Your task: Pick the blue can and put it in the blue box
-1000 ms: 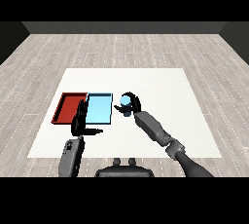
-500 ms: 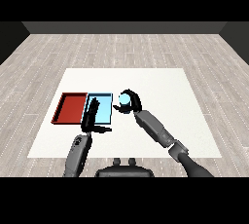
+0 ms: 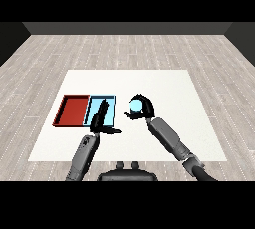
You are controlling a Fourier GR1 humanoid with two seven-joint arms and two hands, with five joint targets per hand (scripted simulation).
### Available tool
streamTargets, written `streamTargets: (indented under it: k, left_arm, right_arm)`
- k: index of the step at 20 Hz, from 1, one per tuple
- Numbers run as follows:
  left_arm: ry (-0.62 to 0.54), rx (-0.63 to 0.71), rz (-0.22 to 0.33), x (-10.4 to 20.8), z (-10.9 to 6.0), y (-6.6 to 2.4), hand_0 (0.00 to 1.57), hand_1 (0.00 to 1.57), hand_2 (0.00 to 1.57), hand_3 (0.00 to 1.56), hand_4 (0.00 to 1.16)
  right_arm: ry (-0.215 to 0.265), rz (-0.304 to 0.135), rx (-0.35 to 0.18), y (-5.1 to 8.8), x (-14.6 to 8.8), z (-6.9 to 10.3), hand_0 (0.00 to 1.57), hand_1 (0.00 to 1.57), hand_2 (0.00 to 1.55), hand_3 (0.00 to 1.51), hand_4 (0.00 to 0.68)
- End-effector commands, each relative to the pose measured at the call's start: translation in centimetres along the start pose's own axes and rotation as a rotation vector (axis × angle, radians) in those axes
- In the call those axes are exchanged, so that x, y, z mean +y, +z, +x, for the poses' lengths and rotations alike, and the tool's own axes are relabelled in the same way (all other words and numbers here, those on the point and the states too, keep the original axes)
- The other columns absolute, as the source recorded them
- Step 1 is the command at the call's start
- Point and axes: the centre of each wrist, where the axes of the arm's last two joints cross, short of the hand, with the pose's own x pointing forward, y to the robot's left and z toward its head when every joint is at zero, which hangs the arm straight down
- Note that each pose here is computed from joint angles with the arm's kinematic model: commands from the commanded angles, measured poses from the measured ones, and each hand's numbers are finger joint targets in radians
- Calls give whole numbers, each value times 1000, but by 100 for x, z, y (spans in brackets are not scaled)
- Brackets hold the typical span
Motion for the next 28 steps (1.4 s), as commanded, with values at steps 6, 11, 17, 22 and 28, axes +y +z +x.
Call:
streamTargets:
  k: [6,11,17,22,28]
  left_arm:
    - [-10,51,-24,-213,-216,-214,0,0,0,0,0]
    - [1,64,-25,-247,-233,-261,0,0,0,0,0]
    - [-8,110,-37,-596,-375,-57,0,0,0,0,0]
    - [-11,130,-61,-595,-270,-466,0,0,0,0,0]
    - [2,134,-63,-606,-489,-266,0,0,0,0,0]
  right_arm:
    - [2,39,-8,134,-95,-44,1423,1423,1447,1414,661]
    - [-6,50,-18,-38,60,-17,1404,1404,1447,1412,662]
    - [-2,82,-31,89,101,90,1399,1399,1445,1408,675]
    - [-40,112,-46,13,153,206,1394,1394,1454,1416,681]
    - [-4,109,-52,-64,327,346,1398,1398,1434,1397,657]
